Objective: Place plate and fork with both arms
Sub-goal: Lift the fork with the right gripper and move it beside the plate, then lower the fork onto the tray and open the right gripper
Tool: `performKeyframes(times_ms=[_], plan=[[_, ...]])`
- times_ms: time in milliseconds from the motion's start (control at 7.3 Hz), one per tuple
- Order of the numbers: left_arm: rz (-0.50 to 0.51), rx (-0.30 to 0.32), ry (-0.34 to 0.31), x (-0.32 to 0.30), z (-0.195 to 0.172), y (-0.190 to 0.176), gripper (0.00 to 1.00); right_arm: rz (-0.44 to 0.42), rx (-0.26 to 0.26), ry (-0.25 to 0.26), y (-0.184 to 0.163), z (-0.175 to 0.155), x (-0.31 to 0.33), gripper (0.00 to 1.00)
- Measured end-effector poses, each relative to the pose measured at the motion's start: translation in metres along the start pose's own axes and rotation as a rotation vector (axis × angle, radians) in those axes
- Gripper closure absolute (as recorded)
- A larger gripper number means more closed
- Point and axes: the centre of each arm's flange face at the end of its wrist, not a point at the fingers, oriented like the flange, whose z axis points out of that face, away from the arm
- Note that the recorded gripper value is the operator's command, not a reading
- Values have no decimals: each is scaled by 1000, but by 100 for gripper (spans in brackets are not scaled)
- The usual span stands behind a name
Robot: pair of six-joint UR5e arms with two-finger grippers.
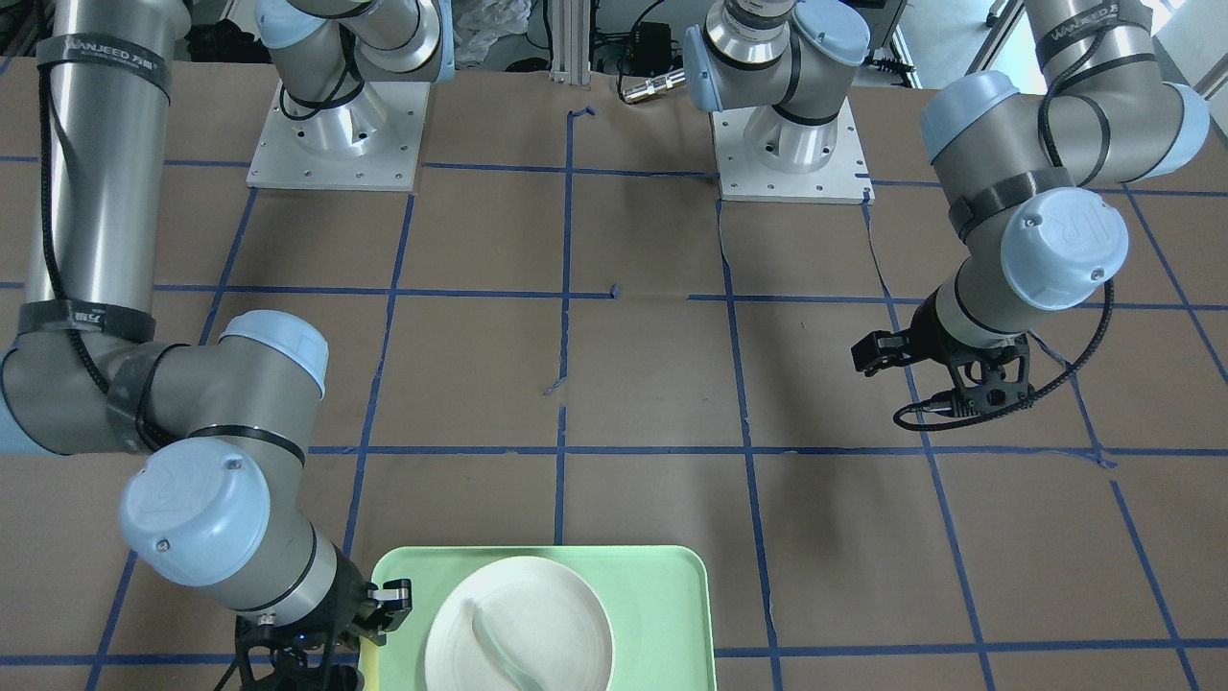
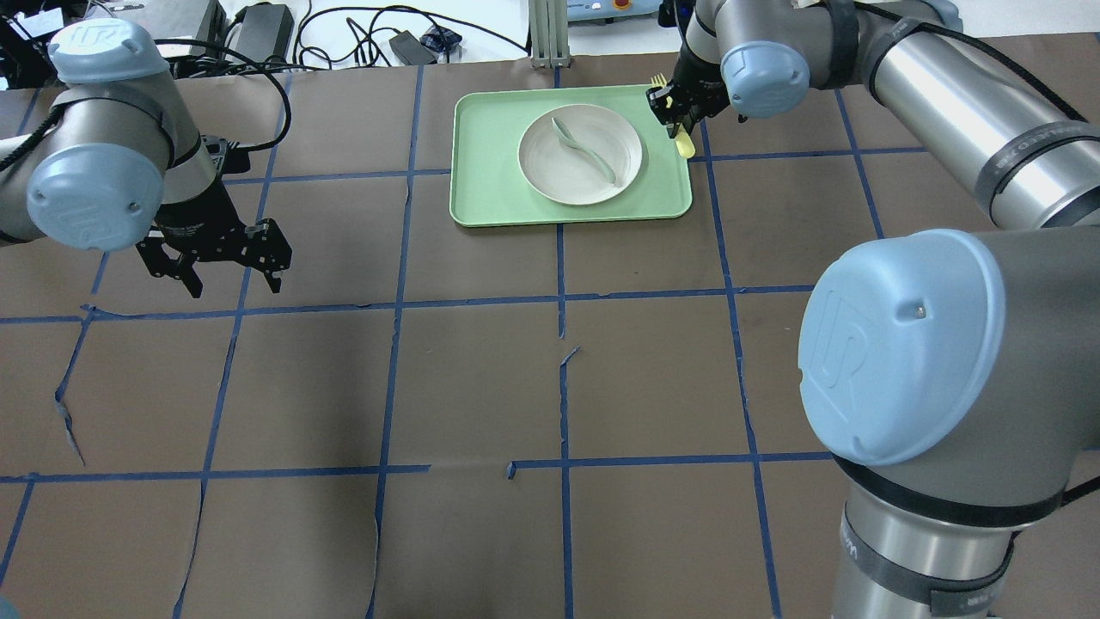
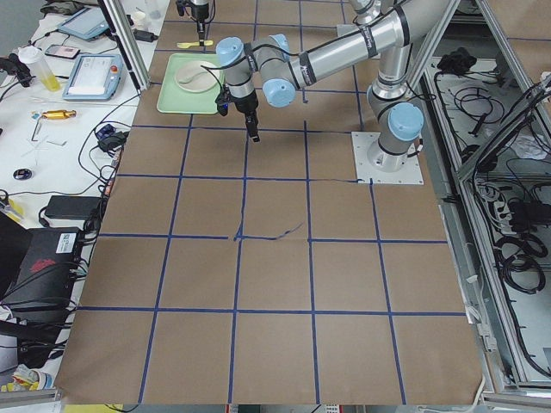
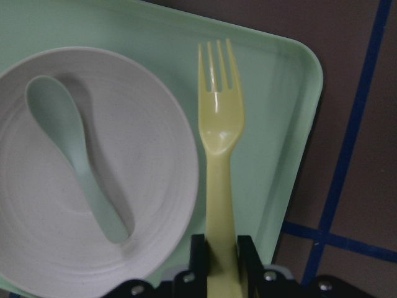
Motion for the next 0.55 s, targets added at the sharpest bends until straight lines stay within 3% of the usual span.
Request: performKeyframes(times_ms=[274, 548], plan=[[1, -7, 1, 2, 3, 2, 0, 110, -53, -47, 12, 31, 3, 100], [1, -11, 2, 2, 5, 3, 0, 168, -56, -93, 11, 42, 0, 100]])
